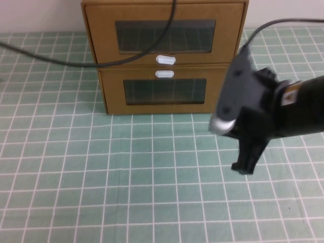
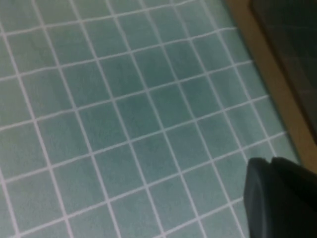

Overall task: Open the shoe box
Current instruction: 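Pull the top drawer of the cardboard box fully open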

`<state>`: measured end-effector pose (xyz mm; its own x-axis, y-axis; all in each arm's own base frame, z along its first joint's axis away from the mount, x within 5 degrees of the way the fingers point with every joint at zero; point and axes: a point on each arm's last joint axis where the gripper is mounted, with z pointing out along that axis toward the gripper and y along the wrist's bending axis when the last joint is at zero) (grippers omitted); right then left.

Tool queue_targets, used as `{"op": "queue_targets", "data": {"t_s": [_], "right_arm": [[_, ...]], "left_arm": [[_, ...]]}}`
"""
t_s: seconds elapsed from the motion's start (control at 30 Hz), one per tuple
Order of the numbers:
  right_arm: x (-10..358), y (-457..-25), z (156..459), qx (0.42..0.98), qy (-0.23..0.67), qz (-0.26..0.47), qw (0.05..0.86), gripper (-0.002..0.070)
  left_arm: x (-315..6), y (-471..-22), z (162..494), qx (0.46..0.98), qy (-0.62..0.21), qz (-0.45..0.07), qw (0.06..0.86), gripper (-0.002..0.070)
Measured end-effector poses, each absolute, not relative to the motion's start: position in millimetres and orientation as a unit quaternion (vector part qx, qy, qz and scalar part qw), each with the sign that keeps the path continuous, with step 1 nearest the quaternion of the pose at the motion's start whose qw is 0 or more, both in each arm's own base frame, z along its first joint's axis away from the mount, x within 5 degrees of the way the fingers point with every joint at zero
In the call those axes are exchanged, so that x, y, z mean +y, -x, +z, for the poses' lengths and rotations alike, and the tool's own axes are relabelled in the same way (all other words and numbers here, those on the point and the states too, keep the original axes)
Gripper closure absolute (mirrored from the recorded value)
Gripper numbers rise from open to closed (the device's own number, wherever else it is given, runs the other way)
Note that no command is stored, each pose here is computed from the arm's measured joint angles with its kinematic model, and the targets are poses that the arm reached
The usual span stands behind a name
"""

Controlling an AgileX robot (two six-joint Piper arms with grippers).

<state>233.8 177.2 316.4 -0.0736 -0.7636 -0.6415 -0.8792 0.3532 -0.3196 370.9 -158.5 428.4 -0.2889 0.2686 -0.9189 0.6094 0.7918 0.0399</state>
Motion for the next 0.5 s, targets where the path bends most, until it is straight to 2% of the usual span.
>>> {"op": "queue_targets", "data": {"t_s": [0.17,0.3,0.37,0.5], "right_arm": [[193.3,-253.3,292.1,0.716,0.628,0.024,0.304,0.0689],[191.2,-282.7,288.6,0.743,0.609,-0.072,0.267,0.0689],[191.0,-293.9,294.3,0.742,0.592,-0.122,0.292,0.0689],[197.5,-310.2,309.2,0.709,0.541,-0.190,0.410,0.0689]], "left_arm": [[-181.2,-410.4,399.1,0.807,-0.322,-0.180,0.461,0.0680],[-189.1,-422.3,394.7,0.807,-0.317,-0.204,0.454,0.0680],[-190.0,-423.1,394.1,0.809,-0.311,-0.211,0.452,0.0680],[-190.1,-424.0,393.3,0.810,-0.304,-0.224,0.449,0.0680]]}}
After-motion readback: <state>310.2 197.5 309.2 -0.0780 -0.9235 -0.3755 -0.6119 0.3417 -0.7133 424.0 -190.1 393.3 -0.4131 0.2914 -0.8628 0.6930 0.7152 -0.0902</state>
